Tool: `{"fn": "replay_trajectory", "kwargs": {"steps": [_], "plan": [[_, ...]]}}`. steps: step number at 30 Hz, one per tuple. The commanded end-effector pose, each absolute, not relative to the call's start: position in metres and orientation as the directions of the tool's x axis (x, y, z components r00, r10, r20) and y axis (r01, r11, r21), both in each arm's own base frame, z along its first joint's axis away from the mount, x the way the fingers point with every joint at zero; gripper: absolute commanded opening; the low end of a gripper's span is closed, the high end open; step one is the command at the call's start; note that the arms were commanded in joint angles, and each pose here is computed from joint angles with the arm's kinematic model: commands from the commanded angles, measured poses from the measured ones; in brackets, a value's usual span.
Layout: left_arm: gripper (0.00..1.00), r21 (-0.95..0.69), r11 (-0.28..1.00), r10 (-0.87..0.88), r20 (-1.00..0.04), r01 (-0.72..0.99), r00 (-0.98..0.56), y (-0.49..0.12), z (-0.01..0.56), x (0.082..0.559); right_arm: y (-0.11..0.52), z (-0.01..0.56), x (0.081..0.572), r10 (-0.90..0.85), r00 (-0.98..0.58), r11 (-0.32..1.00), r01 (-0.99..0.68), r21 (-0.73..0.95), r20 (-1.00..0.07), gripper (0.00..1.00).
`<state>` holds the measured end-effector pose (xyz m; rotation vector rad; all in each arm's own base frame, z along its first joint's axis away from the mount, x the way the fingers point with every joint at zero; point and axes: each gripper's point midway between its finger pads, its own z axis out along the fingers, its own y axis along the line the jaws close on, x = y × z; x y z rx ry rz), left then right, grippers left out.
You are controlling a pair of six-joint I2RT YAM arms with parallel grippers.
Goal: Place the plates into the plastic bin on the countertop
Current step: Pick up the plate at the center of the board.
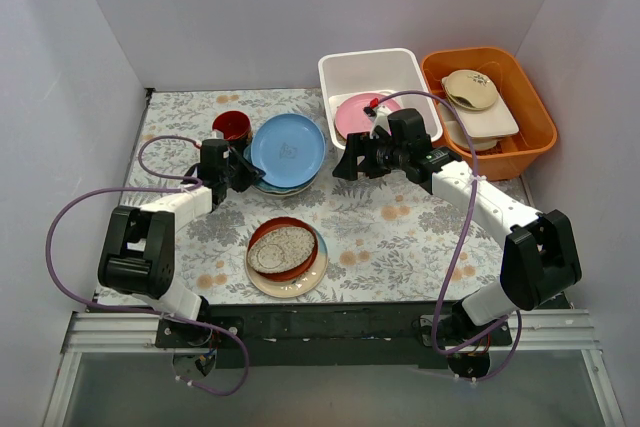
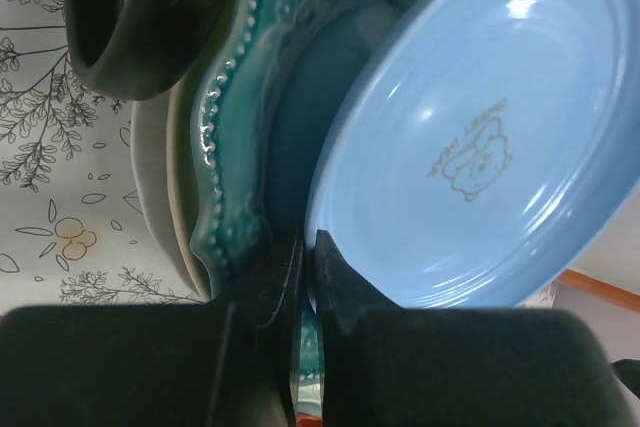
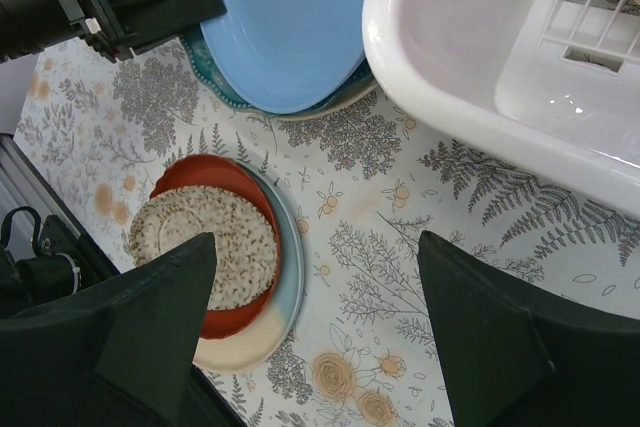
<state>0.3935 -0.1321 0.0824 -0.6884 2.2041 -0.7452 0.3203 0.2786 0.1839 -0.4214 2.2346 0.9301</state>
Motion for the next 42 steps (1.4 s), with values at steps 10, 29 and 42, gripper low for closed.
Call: {"fn": "replay_trajectory", "kwargs": {"steps": [10, 29, 42], "plan": [[0.00, -0.635, 0.723, -0.640, -0.467, -0.273, -0.610, -0.122, 0.082, 0.382, 0.280, 0.188, 0.318, -0.041, -0.700, 0.679, -0.543, 0.494, -0.713, 0.89], [0.00, -0.674, 0.723, -0.624, -0.542, -0.152, -0.562, -0.123, 0.152, 0.367, 0.282, 0.194, 0.316, -0.019, -0.700, 0.665, -0.542, 0.514, -0.714, 0.89], [0.00, -0.650, 0.756, -0.549, -0.567, -0.076, -0.614, -0.138, 0.158, 0.344, 0.290, 0.201, 0.316, -0.012, -0.693, 0.646, -0.556, 0.524, -0.721, 0.89]]}}
